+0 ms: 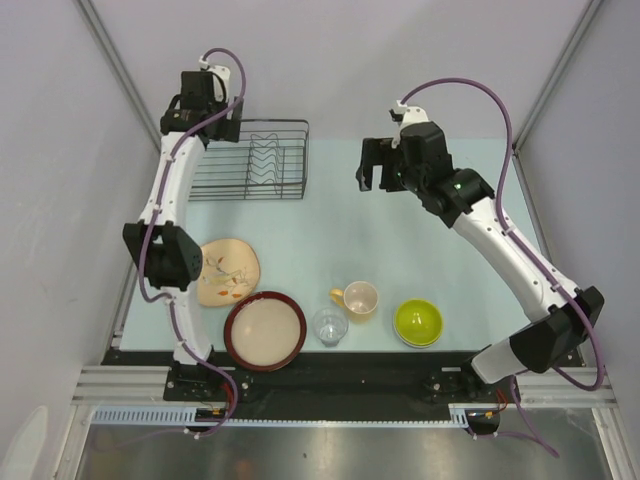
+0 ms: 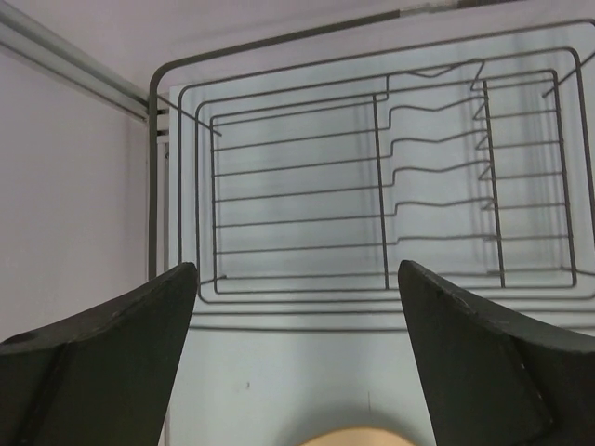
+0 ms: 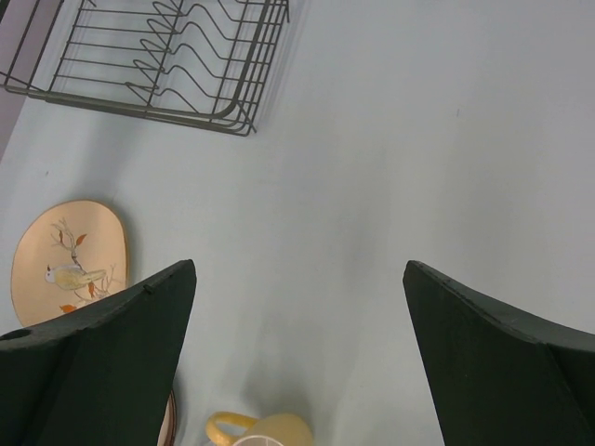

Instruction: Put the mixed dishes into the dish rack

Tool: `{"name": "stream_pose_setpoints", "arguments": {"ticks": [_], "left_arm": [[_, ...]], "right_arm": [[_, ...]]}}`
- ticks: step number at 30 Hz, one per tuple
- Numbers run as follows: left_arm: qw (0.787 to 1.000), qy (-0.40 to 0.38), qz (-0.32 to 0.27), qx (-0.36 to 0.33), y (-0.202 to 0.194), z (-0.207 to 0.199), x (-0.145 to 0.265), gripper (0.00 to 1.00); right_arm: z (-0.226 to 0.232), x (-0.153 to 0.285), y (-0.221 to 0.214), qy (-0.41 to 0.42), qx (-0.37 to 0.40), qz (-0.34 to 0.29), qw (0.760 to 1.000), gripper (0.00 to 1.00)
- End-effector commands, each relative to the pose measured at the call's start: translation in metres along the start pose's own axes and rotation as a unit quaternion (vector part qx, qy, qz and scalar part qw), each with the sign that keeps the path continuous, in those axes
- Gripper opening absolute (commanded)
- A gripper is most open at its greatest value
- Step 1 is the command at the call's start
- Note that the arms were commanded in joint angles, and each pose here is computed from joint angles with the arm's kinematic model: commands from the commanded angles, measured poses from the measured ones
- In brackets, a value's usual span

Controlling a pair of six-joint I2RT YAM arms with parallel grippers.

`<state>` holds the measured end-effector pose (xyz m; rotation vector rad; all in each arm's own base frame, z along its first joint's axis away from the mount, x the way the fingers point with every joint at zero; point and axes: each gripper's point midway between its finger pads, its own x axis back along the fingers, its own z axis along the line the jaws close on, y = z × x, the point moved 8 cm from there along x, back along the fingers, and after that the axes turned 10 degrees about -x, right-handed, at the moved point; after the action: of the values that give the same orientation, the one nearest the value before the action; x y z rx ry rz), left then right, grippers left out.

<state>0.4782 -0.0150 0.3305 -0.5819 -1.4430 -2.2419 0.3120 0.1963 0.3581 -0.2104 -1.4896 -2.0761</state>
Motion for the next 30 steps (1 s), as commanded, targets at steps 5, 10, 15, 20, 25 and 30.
{"name": "stream_pose_setpoints", "arguments": {"ticks": [5, 10, 15, 20, 25, 30], "left_arm": [[0.999, 0.036, -0.018, 0.008, 0.018, -0.025, -0.046, 0.94], [0.999, 0.025, 0.019, 0.022, -0.006, -0.044, -0.072, 0.93], [0.998, 0.017, 0.046, 0.027, -0.027, -0.057, -0.091, 0.93], [0.996, 0.007, 0.08, 0.026, -0.047, -0.071, -0.11, 0.93], [0.993, -0.012, 0.121, 0.01, -0.076, -0.093, -0.12, 0.93], [0.99, -0.04, 0.135, 0.0, -0.087, -0.108, -0.121, 0.93]], "right_arm": [[-0.009, 0.025, 0.013, 0.008, -0.014, -0.04, 0.999, 1.0], [-0.016, 0.027, 0.007, 0.0, -0.017, -0.036, 0.999, 1.0], [-0.023, 0.029, 0.005, -0.01, -0.018, -0.031, 0.999, 1.0], [-0.03, 0.025, 0.003, -0.015, -0.02, -0.024, 0.999, 1.0], [-0.035, 0.022, 0.003, -0.018, -0.025, -0.02, 0.999, 1.0], [-0.037, 0.018, 0.003, -0.013, -0.03, -0.015, 0.999, 1.0]]}}
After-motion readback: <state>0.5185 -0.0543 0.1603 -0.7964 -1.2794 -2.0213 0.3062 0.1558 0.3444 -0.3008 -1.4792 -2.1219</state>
